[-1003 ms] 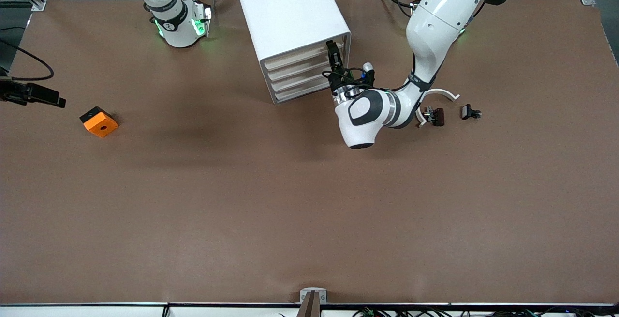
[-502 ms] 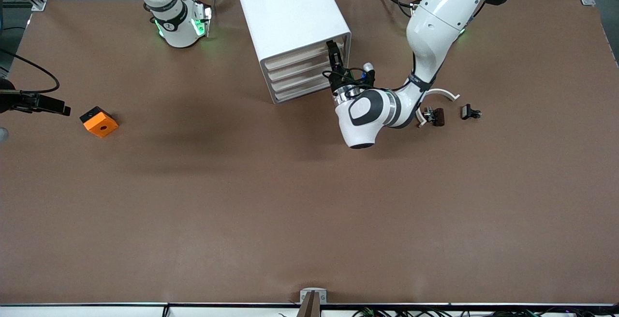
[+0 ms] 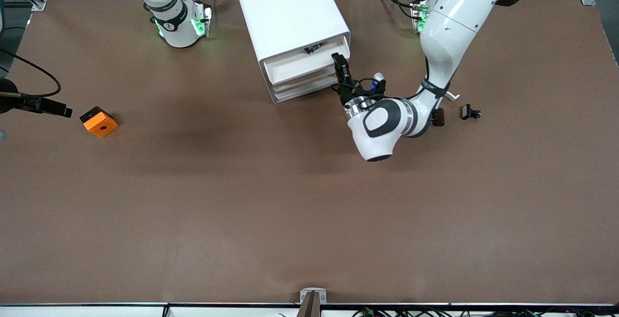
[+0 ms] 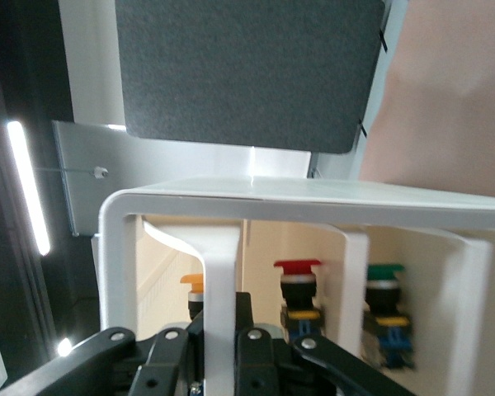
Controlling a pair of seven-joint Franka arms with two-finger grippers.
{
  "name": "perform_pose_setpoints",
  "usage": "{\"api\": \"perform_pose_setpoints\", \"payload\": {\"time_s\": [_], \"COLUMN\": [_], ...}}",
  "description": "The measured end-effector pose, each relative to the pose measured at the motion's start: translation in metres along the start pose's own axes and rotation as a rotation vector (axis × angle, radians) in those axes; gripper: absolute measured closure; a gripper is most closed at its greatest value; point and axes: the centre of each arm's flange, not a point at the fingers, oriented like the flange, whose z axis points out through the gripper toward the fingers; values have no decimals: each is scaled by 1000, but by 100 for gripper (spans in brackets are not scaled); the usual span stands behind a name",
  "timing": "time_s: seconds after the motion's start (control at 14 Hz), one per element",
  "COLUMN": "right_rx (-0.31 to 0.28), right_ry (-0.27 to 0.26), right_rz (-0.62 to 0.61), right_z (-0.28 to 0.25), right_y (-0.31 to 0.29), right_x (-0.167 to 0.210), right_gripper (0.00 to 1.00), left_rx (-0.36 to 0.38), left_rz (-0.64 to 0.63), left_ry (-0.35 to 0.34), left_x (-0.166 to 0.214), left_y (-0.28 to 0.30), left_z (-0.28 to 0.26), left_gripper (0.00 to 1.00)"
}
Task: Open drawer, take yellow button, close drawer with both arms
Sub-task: 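Pull the drawer open with the left gripper while the right gripper reaches over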
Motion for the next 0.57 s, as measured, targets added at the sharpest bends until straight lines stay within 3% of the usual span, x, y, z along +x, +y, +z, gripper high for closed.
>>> {"api": "perform_pose_setpoints", "payload": {"time_s": [0.29, 0.57], "right_rx": [-9, -20], "right_ry": [-6, -5], "right_rz": [69, 214], "right_z": [1, 5], "right_y": [-36, -146], "right_x": [-5, -33], "right_gripper": [0, 0], "left_rx": [-16, -35], "left_rz": [11, 26], "left_ry": [-85, -133], "left_x": [20, 29], "left_y": [0, -5], "left_z": [-48, -74], "left_gripper": [91, 91]}}
